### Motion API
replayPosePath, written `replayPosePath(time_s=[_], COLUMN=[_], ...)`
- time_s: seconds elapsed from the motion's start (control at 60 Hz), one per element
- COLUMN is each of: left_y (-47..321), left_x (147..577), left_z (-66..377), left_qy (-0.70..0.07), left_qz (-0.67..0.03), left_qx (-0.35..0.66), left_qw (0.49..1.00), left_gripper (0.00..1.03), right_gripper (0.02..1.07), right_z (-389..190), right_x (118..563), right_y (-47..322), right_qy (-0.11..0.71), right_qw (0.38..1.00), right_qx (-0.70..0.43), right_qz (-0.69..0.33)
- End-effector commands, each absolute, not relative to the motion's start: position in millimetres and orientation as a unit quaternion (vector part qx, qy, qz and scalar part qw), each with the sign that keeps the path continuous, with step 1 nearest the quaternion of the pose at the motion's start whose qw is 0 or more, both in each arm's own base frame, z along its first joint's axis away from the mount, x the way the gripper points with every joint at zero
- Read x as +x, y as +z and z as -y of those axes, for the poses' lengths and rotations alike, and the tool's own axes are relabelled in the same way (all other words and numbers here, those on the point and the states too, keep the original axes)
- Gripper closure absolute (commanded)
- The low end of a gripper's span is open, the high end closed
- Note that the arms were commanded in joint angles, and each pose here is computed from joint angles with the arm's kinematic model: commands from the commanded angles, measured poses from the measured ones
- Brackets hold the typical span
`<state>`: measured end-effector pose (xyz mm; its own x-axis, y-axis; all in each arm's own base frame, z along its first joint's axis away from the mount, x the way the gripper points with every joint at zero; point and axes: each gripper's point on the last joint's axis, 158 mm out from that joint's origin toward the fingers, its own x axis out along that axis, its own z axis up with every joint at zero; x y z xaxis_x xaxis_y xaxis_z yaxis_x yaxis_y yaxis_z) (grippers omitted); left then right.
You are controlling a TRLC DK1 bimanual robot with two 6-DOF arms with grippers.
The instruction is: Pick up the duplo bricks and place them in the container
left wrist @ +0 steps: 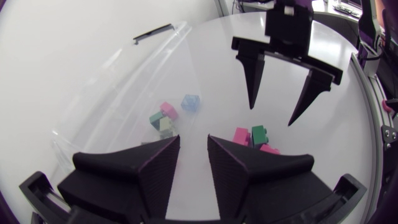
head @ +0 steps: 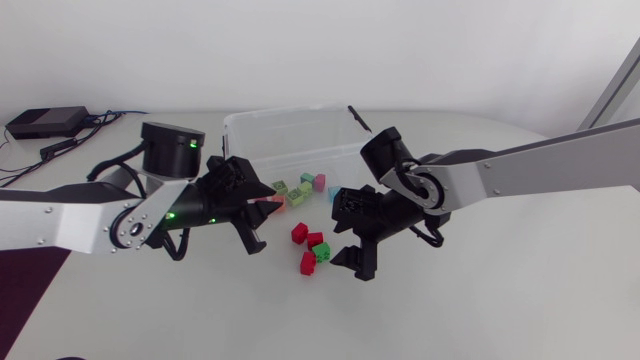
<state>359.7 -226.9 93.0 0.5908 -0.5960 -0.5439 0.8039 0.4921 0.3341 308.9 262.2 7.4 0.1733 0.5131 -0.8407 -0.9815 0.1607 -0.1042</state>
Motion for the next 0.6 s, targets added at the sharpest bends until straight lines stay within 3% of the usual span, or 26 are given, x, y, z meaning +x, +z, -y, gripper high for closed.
replayPosePath(time_s=[0.0,0.383,0.483,0.583], left_y=[100.6,165.9,164.7,153.6], left_x=[351.0,373.6,371.5,367.4], left_z=[220.1,208.5,207.7,207.1], left_qy=[-0.417,-0.389,-0.39,-0.394], left_qz=[-0.176,-0.13,-0.134,-0.151], left_qx=[0.287,0.278,0.277,0.273], left_qw=[0.844,0.868,0.868,0.864], left_gripper=[0.7,0.7,0.69,0.66], right_gripper=[0.22,0.31,0.47,0.56], right_z=[-266.1,-275.1,-277.6,-278.8], right_x=[307.6,313.3,312.5,308.5], right_y=[-3.5,-22.6,-25.1,-28.5], right_qy=[0.558,0.571,0.574,0.578], right_qw=[0.662,0.625,0.619,0.61], right_qx=[-0.361,-0.378,-0.379,-0.38], right_qz=[-0.347,-0.375,-0.379,-0.386])
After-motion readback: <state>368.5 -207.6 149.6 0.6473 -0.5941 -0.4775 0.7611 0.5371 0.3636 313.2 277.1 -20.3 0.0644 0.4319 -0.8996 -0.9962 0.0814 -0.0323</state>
